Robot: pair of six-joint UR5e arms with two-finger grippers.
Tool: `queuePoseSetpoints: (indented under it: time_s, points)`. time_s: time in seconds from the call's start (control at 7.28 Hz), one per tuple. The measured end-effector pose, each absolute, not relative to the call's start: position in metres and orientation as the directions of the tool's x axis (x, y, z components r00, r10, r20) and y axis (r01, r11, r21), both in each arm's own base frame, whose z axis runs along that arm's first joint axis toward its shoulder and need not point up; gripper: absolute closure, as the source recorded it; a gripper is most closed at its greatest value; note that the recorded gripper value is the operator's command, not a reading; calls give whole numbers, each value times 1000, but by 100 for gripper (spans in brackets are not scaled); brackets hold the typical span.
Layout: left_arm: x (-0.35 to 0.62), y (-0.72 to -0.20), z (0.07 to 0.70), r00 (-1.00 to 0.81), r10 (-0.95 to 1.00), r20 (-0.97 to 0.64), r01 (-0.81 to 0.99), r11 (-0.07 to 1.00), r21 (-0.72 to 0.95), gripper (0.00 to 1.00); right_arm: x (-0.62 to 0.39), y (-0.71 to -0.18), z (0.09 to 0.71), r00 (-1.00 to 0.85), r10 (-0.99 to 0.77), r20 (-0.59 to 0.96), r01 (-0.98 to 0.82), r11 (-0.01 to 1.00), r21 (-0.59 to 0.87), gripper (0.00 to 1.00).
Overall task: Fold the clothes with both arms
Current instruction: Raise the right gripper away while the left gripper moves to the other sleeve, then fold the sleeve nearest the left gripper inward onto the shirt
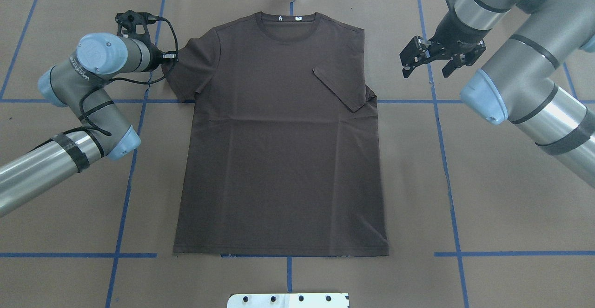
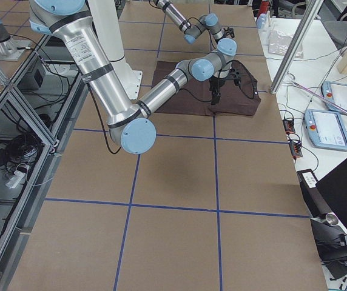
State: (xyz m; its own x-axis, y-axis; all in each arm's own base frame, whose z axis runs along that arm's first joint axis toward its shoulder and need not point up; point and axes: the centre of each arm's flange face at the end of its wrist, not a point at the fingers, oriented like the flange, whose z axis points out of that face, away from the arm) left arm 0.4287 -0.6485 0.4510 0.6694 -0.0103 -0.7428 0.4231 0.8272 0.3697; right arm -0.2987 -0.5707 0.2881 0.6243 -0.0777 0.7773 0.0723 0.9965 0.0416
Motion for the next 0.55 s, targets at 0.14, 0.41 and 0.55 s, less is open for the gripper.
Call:
queuePoseSetpoints:
  time_s: [0.14,0.41,0.55]
  points:
    - [429,-648,444,664,-4,-748,423,827,371,100,-298,-571,288,624,-78,778,72,997,43,0]
    - [438,-653,393,662,-15,-749,409,845,344,100,-298,-570,287,623,-79,778,72,996,44,0]
    - [448,-661,350,665,-38,-746,406,856,319,100,-298,-571,287,623,-79,778,71,997,44,0]
